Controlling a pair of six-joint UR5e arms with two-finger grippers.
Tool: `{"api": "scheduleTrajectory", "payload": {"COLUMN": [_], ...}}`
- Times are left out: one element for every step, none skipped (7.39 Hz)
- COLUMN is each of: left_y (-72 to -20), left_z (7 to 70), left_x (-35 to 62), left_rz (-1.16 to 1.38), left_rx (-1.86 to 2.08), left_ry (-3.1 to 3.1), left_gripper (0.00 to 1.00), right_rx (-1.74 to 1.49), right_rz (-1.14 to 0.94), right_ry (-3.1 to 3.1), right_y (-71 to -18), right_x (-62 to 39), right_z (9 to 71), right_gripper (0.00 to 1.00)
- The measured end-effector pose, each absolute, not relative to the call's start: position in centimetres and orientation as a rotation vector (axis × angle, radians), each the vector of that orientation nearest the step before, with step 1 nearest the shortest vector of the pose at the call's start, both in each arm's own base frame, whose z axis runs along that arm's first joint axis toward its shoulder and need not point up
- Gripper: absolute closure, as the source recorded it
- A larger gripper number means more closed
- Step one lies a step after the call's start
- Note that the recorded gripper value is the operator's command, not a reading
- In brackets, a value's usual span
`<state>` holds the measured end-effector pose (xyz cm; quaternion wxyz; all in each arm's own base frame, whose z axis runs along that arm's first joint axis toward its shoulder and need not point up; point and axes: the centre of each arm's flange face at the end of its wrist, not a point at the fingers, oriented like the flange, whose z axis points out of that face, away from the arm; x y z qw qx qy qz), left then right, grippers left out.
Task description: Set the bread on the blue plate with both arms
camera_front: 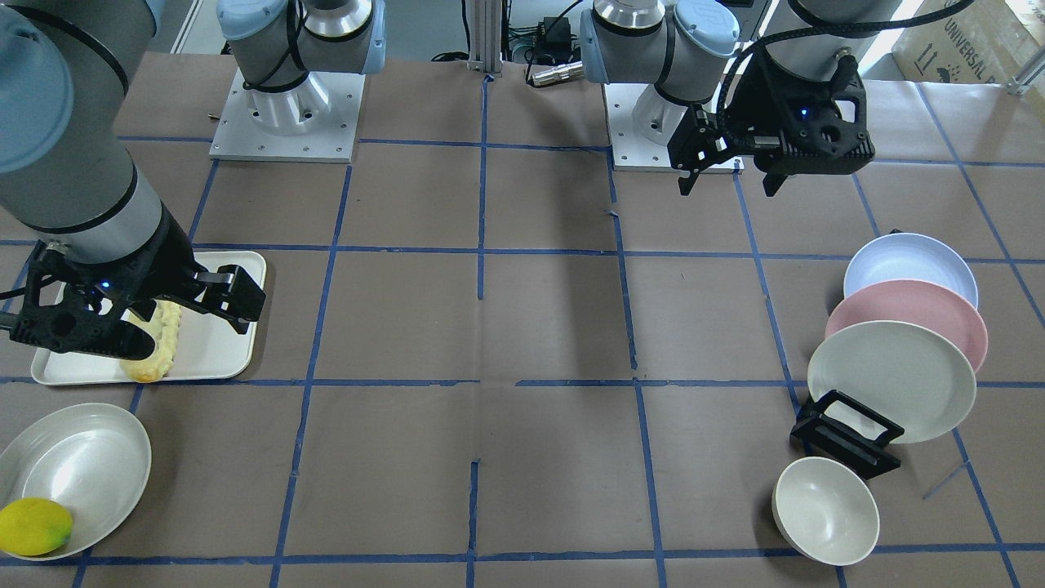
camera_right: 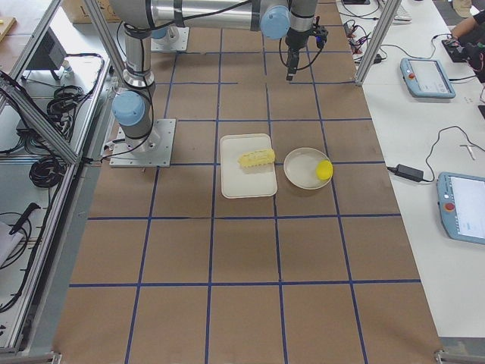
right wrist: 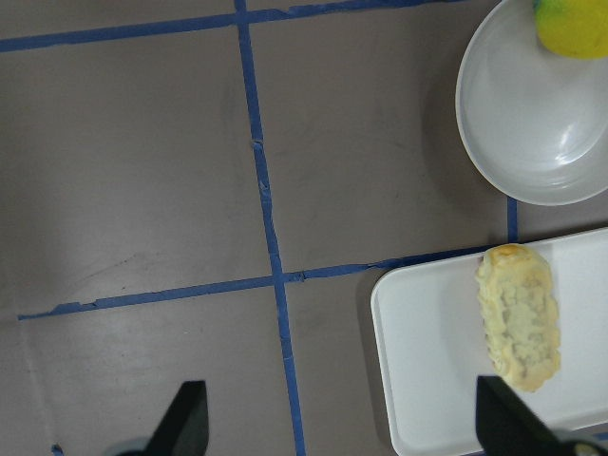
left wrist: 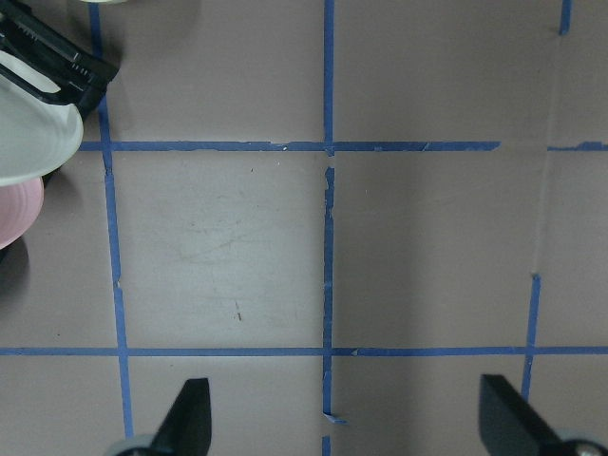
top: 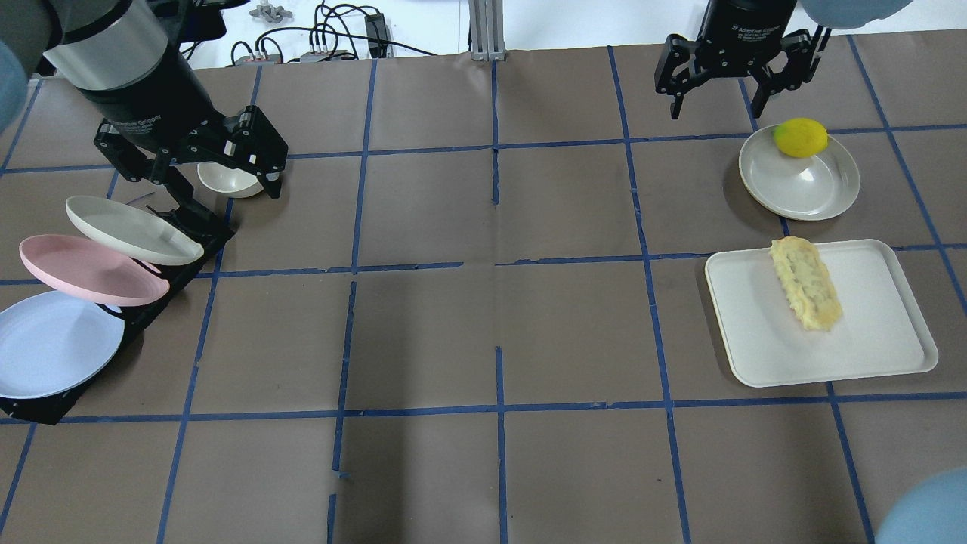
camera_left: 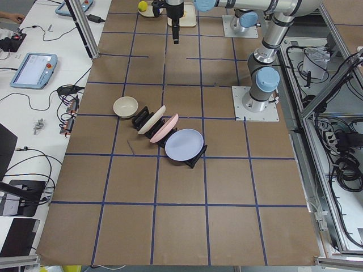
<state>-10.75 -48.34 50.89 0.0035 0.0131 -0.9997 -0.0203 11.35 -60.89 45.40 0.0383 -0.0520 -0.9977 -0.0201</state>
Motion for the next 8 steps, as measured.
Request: {"api": "scheduleTrajectory", "payload": {"left_y": [-48.7,-49.0,-49.1,-49.1,-49.0,-48.8,-48.4,-47.8], "left_z": [50.7,50.6,50.6,50.5,50.5,50.4,50.3,50.0], "left_x": [-8.8,-5.8,-2.9,-0.1,2.3,4.8,7.7,11.2], "left_rz": [-0.068,-0.073,-0.079,-0.084,-0.087,-0.088,-0.088,-0.088], "left_rx": [0.028,-0.006,-0.027,-0.053,-0.082,-0.111,-0.14,-0.176], "left_ry": [-3.134,-3.132,-3.129,-3.124,-3.119,-3.113,-3.106,-3.095], "left_gripper": [0.0,0.0,0.0,0.0,0.0,0.0,0.0,0.0], "right_rx": [-0.155,-0.155,-0.153,-0.144,-0.127,-0.107,-0.094,-0.032], "right_rz": [-0.057,-0.048,-0.03,0.008,0.052,0.078,0.088,0.081], "right_ry": [-3.06,-3.06,-3.062,-3.068,-3.074,-3.083,-3.093,-3.096], "right_y": [-60.9,-61.0,-61.2,-61.4,-61.6,-61.7,-61.7,-61.7], "right_x": [11.2,10.9,10.7,10.5,10.5,10.5,10.5,10.3], "right_z": [45.5,45.8,46.0,46.3,46.6,46.9,47.0,46.7], "right_gripper": [0.0,0.0,0.0,0.0,0.0,0.0,0.0,0.0]}}
